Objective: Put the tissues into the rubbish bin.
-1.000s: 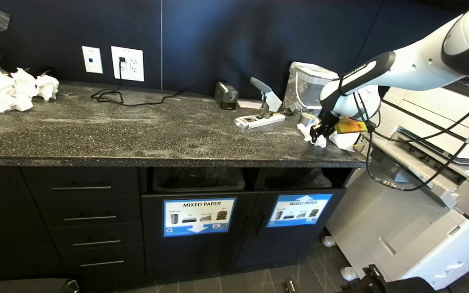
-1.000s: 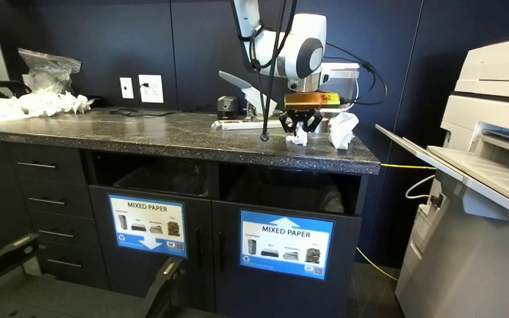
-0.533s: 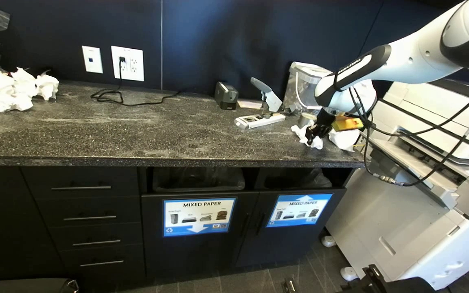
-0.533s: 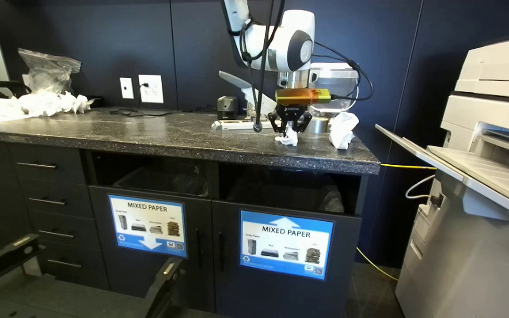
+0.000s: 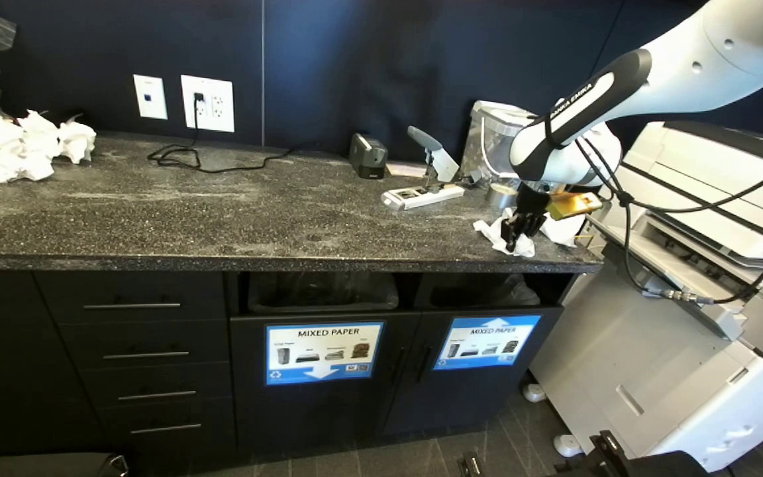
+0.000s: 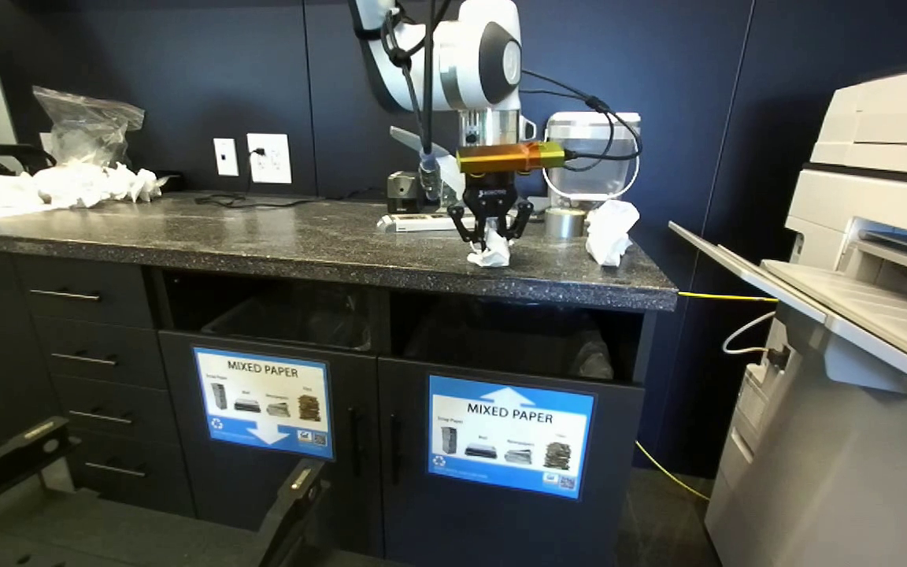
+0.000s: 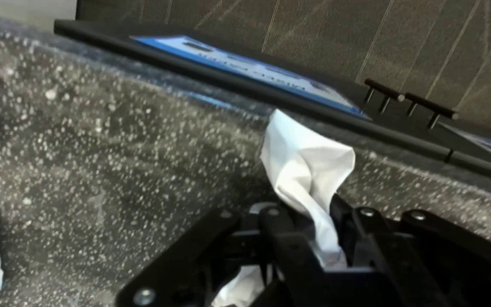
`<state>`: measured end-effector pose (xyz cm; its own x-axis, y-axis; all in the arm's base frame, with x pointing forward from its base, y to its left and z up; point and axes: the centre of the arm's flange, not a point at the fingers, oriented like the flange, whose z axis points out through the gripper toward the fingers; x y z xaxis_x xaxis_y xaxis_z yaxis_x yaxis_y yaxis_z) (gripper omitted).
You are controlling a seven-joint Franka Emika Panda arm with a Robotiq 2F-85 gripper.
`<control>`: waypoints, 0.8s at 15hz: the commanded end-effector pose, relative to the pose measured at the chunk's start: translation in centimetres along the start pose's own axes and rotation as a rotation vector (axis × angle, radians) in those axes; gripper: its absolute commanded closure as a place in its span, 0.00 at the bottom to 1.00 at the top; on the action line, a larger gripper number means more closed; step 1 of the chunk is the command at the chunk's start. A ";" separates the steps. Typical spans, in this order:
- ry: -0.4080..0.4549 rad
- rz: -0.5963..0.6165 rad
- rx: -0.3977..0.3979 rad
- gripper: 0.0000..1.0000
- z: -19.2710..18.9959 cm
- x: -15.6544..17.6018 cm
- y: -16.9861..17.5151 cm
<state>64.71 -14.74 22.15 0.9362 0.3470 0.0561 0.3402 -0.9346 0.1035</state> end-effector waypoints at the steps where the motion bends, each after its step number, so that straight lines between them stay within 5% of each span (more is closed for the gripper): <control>1: -0.045 0.029 -0.032 0.84 -2.4 -4.9 -4.3; 5: -0.071 0.079 -0.055 0.84 -2.1 -8.0 -8.1; 12: 0.033 0.224 -0.051 0.84 1.5 -12.0 -12.5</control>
<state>52.48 -9.01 19.96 0.9831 0.1751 0.0525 0.1680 -0.9786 0.1186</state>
